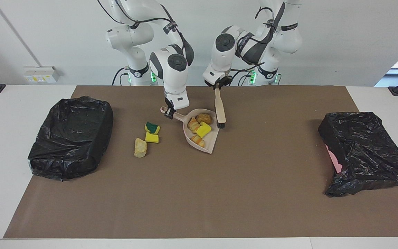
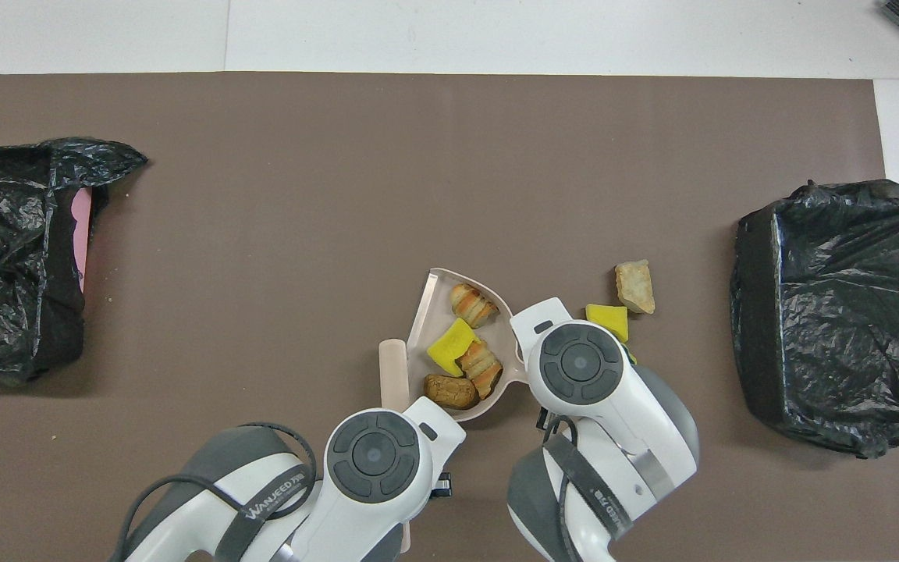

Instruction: Sweep and dump trash in bin

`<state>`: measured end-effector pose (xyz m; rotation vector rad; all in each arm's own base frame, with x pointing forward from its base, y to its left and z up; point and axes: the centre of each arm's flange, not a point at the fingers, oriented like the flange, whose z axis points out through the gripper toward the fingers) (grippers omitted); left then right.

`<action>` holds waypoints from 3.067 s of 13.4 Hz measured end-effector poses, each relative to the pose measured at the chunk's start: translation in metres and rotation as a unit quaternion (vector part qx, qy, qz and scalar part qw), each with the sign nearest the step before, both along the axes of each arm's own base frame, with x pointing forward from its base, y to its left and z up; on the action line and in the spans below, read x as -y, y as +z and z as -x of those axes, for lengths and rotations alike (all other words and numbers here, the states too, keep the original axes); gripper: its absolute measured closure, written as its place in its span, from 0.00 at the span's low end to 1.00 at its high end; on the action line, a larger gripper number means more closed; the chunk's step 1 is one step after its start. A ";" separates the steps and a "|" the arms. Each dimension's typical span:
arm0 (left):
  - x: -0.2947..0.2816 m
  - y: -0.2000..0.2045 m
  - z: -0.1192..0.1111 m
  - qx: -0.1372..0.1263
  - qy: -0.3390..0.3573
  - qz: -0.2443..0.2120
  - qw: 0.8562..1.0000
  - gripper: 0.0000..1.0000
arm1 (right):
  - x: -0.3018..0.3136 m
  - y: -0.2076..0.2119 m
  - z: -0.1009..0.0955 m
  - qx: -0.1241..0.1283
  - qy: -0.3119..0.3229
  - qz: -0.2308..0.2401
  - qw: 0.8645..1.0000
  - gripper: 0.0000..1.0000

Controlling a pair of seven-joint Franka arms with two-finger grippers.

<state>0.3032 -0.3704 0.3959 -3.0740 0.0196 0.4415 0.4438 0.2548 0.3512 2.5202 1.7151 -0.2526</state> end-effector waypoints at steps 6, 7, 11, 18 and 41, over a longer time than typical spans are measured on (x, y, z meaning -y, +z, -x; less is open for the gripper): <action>-0.004 -0.007 0.037 -0.001 0.011 -0.026 1.000 0.74 | 0.057 0.060 -0.008 0.001 -0.017 0.014 1.000 0.67; -0.003 -0.009 0.046 0.000 0.009 -0.029 1.000 0.74 | 0.068 0.071 -0.010 0.006 -0.018 0.012 1.000 0.67; 0.022 -0.024 0.092 0.026 0.024 -0.028 0.999 0.74 | 0.151 0.130 -0.021 0.021 -0.028 0.008 0.999 0.67; 0.027 -0.038 0.110 0.022 0.018 -0.036 0.999 0.74 | 0.442 0.217 0.006 0.025 -0.068 -0.024 0.997 0.67; -0.052 0.135 -0.101 0.116 -0.040 0.040 0.992 0.00 | 0.387 0.287 -0.028 -0.047 0.103 0.352 0.929 0.67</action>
